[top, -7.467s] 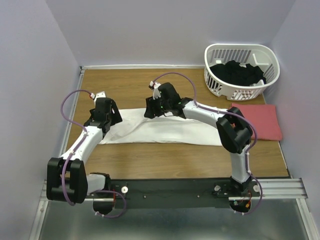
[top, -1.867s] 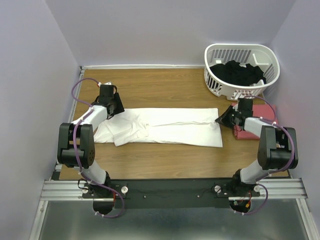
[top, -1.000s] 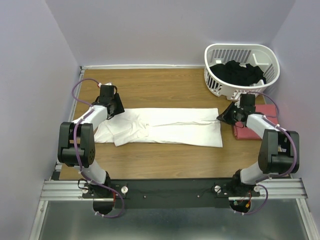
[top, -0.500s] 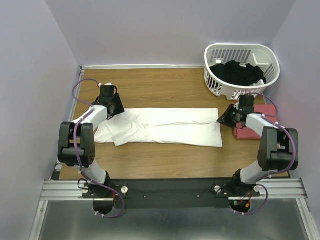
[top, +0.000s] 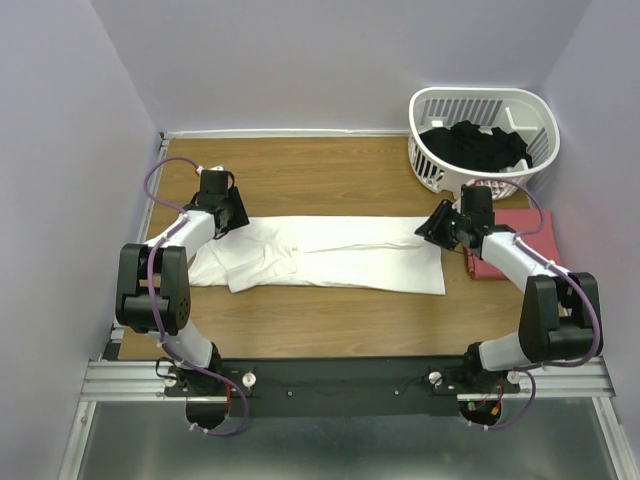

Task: Fold and stack the t-shirts
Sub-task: Fold the tshirt

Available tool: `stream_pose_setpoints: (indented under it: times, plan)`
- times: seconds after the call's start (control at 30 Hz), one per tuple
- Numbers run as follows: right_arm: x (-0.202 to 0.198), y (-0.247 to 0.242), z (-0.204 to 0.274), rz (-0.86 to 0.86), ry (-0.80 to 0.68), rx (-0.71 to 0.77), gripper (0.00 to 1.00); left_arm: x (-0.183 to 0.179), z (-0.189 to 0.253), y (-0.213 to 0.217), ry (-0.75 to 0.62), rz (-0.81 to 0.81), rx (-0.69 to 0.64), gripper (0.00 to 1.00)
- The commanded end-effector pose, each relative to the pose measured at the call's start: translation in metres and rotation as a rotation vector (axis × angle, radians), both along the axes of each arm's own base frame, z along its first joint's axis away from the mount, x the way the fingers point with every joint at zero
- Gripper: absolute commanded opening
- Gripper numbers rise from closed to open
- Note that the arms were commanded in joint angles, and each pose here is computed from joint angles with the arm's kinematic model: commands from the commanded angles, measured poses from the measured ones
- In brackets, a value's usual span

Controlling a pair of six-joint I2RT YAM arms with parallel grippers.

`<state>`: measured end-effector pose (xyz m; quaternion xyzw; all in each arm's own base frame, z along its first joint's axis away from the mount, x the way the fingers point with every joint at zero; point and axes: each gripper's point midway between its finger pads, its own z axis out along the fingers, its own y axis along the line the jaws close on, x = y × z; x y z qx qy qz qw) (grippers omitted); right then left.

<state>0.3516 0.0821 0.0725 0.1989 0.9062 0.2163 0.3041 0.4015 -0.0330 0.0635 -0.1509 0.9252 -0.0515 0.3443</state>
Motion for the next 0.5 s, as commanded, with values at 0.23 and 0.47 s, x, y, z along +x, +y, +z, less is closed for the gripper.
stream_pose_setpoints:
  times: [0.23,0.47]
  plan:
    - [0.000,0.009,-0.027,-0.215,0.060,0.096,0.45,0.004,0.008,0.000,-0.022,-0.003,0.003,0.60]
    - [-0.006,0.008,-0.046,-0.252,0.098,0.106,0.43,0.004,0.011,0.000,-0.027,0.002,0.002,0.61]
